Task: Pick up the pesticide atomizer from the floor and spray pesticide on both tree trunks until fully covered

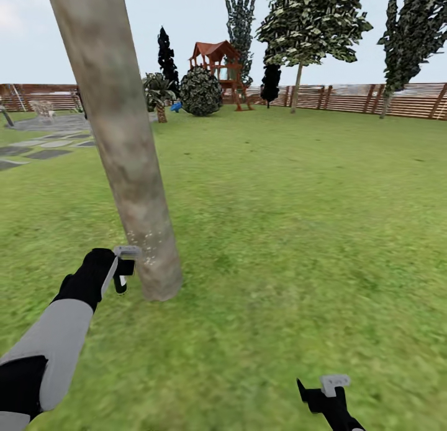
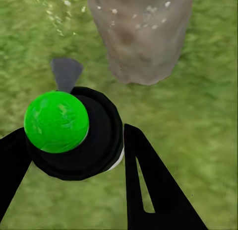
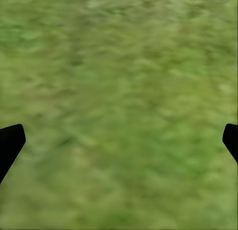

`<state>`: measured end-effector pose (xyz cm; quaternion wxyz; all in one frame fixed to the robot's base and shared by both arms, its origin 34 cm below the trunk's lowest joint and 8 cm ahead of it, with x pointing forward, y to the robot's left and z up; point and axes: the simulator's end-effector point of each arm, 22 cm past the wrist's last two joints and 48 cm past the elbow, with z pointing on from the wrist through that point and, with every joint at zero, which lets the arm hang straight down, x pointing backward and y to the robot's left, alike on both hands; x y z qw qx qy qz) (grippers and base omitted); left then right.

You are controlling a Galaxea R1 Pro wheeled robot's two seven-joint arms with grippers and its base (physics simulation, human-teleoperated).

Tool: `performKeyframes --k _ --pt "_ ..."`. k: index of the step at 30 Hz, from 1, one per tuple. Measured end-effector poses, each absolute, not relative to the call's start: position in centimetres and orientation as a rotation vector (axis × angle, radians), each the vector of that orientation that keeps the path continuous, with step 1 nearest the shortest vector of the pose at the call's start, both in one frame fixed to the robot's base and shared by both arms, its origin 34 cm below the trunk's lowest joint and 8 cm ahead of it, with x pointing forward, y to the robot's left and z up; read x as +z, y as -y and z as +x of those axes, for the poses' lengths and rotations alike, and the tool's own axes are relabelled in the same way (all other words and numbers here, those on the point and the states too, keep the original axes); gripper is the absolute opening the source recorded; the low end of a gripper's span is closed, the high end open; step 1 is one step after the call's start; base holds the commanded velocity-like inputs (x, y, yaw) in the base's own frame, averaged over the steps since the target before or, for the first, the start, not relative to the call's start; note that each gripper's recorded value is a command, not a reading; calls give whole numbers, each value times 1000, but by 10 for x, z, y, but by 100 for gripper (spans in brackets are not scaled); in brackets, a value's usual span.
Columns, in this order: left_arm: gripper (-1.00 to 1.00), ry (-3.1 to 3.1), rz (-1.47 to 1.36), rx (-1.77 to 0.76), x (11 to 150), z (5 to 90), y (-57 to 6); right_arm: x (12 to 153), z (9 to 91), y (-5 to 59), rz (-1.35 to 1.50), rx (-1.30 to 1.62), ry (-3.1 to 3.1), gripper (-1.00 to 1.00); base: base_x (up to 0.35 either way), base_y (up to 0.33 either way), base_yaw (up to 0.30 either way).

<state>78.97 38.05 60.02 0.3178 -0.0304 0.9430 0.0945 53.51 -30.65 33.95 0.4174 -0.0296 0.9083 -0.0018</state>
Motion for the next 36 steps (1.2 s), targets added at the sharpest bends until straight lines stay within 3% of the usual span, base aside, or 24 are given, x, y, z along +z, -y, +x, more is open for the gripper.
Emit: performKeyframes --k 15,26,36 --pt "-100 -2496 -79 255 591 783 -382 340 535 307 -73 -5 -2279 100 88 -245 4" --pt "-100 -2529 -81 275 569 765 -385 340 535 307 -74 -5 -2279 100 96 -274 224" --pt "-100 -2555 -82 277 550 751 -385 339 534 306 -75 -4 -2280 100 151 -261 19"
